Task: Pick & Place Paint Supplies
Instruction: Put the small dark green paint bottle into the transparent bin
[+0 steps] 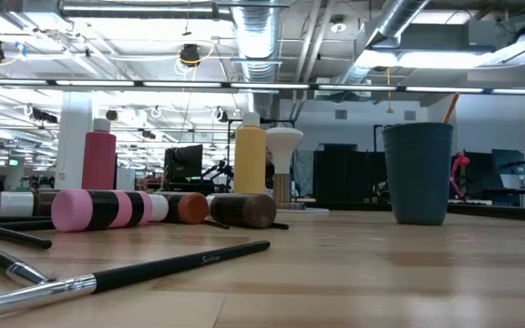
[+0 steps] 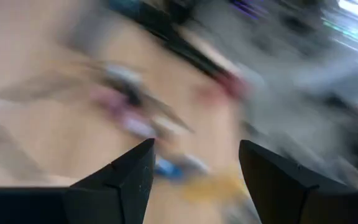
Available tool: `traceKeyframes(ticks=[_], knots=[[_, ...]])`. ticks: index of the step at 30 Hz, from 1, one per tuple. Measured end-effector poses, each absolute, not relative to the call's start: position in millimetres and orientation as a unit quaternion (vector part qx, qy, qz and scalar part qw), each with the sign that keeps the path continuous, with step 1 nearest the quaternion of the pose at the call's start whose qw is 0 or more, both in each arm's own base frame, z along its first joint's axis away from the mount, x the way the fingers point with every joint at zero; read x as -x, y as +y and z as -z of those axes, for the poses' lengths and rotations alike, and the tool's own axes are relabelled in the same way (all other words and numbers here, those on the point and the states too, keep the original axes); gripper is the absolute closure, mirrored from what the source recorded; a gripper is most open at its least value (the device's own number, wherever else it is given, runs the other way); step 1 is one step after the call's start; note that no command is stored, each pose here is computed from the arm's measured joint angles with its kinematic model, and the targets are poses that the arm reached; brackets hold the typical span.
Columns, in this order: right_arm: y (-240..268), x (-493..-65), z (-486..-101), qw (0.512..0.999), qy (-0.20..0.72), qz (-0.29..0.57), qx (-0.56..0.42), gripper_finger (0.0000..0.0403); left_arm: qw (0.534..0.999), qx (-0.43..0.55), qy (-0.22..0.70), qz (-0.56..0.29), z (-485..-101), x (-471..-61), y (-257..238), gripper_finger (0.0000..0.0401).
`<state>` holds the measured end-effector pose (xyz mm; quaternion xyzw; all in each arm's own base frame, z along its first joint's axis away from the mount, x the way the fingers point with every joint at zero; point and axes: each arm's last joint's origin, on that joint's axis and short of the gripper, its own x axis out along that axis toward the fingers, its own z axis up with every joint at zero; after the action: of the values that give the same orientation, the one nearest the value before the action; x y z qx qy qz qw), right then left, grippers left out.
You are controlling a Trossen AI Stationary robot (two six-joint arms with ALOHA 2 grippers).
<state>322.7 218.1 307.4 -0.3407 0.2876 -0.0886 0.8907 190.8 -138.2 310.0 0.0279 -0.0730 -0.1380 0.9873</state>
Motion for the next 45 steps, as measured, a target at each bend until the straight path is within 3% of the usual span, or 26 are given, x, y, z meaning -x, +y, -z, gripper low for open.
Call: traceKeyframes(ticks=[3,10,15,19,24,30,34,45], knots=[[218.5,-335.2,-311.5,0.909,0.273,-0.045,0.313,0.0179,0.987,-0.028,-0.074,0.138,-310.1,-190.8,-138.2,0.0192],[176.1,-353.5,-297.9,0.914,0.316,0.023,0.254,0.0179,0.986,-0.026,-0.074,0.144,-310.1,-189.0,-140.7,0.0192],[144.1,-355.7,-283.9,0.929,0.306,-0.029,0.208,0.0179,0.986,-0.026,-0.073,0.149,-310.0,-187.4,-142.9,0.0192],[115.4,-327.7,-295.6,0.958,0.233,-0.048,0.161,0.0179,0.984,-0.026,-0.073,0.158,-309.9,-184.9,-146.0,0.0192],[88.6,-267.2,-315.1,0.993,0.076,-0.023,0.084,0.0179,0.983,-0.025,-0.073,0.164,-310.0,-183.1,-148.4,0.0192],[71.7,-216.6,-310.4,0.998,-0.044,-0.020,0.039,0.0179,0.984,-0.022,-0.072,0.165,-309.9,-183.1,-148.4,0.0192],[68.6,-207.8,-312.4,0.994,-0.102,-0.018,0.021,0.0179,0.984,-0.013,-0.070,0.165,-309.8,-183.1,-148.4,0.0192],[72.0,-230.6,-298.2,0.993,-0.112,-0.005,0.029,0.0179,0.985,-0.009,-0.069,0.159,-309.8,-183.3,-148.0,0.0192]])
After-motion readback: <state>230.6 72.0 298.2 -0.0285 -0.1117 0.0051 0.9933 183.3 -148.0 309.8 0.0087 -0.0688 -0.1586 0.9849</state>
